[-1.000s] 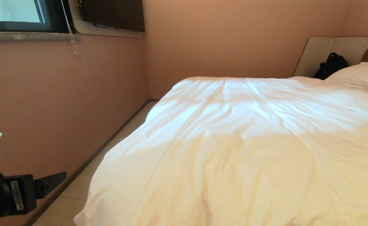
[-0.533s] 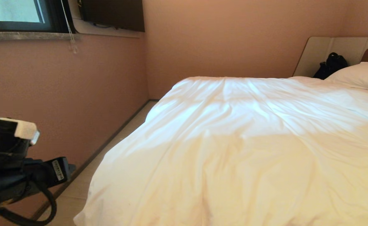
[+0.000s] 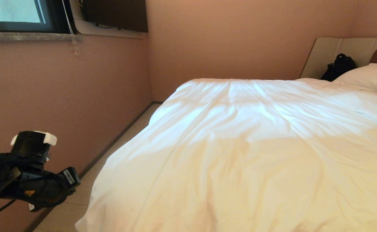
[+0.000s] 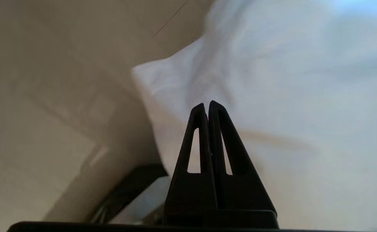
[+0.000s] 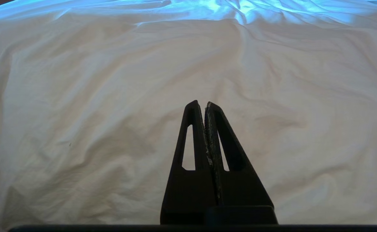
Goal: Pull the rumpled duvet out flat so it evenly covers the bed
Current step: Flatten the corners of the folded blanket
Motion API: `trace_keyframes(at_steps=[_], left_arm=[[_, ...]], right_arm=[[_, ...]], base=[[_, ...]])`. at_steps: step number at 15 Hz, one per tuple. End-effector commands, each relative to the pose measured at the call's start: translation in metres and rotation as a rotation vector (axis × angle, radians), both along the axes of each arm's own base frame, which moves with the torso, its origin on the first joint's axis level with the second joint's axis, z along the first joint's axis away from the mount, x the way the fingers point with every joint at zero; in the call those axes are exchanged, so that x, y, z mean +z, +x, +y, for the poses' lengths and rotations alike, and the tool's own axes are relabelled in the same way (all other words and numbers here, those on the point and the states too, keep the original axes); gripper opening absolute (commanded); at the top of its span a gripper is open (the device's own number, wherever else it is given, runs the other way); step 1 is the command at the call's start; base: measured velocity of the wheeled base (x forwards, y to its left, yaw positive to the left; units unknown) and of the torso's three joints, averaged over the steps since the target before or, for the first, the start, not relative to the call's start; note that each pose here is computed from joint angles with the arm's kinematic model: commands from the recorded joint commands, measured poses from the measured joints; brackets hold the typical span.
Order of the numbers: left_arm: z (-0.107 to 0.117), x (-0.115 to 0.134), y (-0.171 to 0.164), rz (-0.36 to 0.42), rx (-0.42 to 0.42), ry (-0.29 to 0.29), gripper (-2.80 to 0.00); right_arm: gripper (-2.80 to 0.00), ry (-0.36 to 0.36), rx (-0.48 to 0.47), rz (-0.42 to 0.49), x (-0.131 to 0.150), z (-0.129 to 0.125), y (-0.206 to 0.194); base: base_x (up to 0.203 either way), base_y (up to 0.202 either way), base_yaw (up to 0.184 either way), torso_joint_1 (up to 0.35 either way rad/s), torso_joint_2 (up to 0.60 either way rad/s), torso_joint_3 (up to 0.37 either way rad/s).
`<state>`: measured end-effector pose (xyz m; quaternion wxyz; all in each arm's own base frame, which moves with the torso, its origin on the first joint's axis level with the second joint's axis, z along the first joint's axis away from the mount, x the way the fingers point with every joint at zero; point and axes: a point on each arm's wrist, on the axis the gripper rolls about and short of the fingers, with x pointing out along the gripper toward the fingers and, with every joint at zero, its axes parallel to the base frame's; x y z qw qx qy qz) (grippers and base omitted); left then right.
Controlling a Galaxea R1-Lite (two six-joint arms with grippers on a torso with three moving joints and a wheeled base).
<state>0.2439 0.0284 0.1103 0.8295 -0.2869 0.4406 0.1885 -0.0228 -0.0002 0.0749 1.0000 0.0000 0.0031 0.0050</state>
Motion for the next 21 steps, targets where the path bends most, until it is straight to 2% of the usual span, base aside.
trace_keyframes(at_steps=[1,4,7,8,9,12,13,14,16,21], left_arm=[[0.01,-0.017,0.003,0.078,0.048,-0.022,-2.8],[0.027,-0.031,0.004,0.143,0.118,-0.045,-2.8],[0.031,-0.052,0.007,0.224,0.127,-0.066,-2.8],[0.031,-0.052,0.008,0.221,0.118,-0.081,-2.8],[0.03,-0.049,0.009,0.208,0.108,-0.099,0.0],[0.027,-0.042,0.008,0.164,0.053,-0.191,0.0],[0.025,-0.041,0.009,0.147,0.016,-0.26,0.0],[0.026,-0.04,0.012,0.139,0.01,-0.277,0.0],[0.025,-0.037,0.012,0.129,0.008,-0.275,0.0],[0.008,-0.035,0.02,0.136,-0.064,-0.271,0.0]], right_arm=[[-2.8,0.0,0.001,0.001,0.0,0.0,0.0],[-2.8,0.0,0.001,0.001,0.0,0.0,0.0],[-2.8,0.0,0.001,0.001,0.0,0.0,0.0],[-2.8,0.0,0.001,0.001,0.0,0.0,0.0],[-2.8,0.0,0.001,0.001,0.0,0.0,0.0],[-2.8,0.0,0.001,0.001,0.0,0.0,0.0],[-2.8,0.0,0.001,0.001,0.0,0.0,0.0],[-2.8,0.0,0.001,0.001,0.0,0.0,0.0],[-2.8,0.0,0.001,0.001,0.0,0.0,0.0],[-2.8,0.0,0.001,0.001,0.0,0.0,0.0]], base=[[0.0,0.0,0.0,0.0,0.0,0.0],[0.0,0.0,0.0,0.0,0.0,0.0],[0.0,0.0,0.0,0.0,0.0,0.0],[0.0,0.0,0.0,0.0,0.0,0.0],[0.0,0.0,0.0,0.0,0.0,0.0],[0.0,0.0,0.0,0.0,0.0,0.0],[0.0,0.0,0.0,0.0,0.0,0.0],[0.0,0.0,0.0,0.0,0.0,0.0],[0.0,0.0,0.0,0.0,0.0,0.0],[0.0,0.0,0.0,0.0,0.0,0.0]])
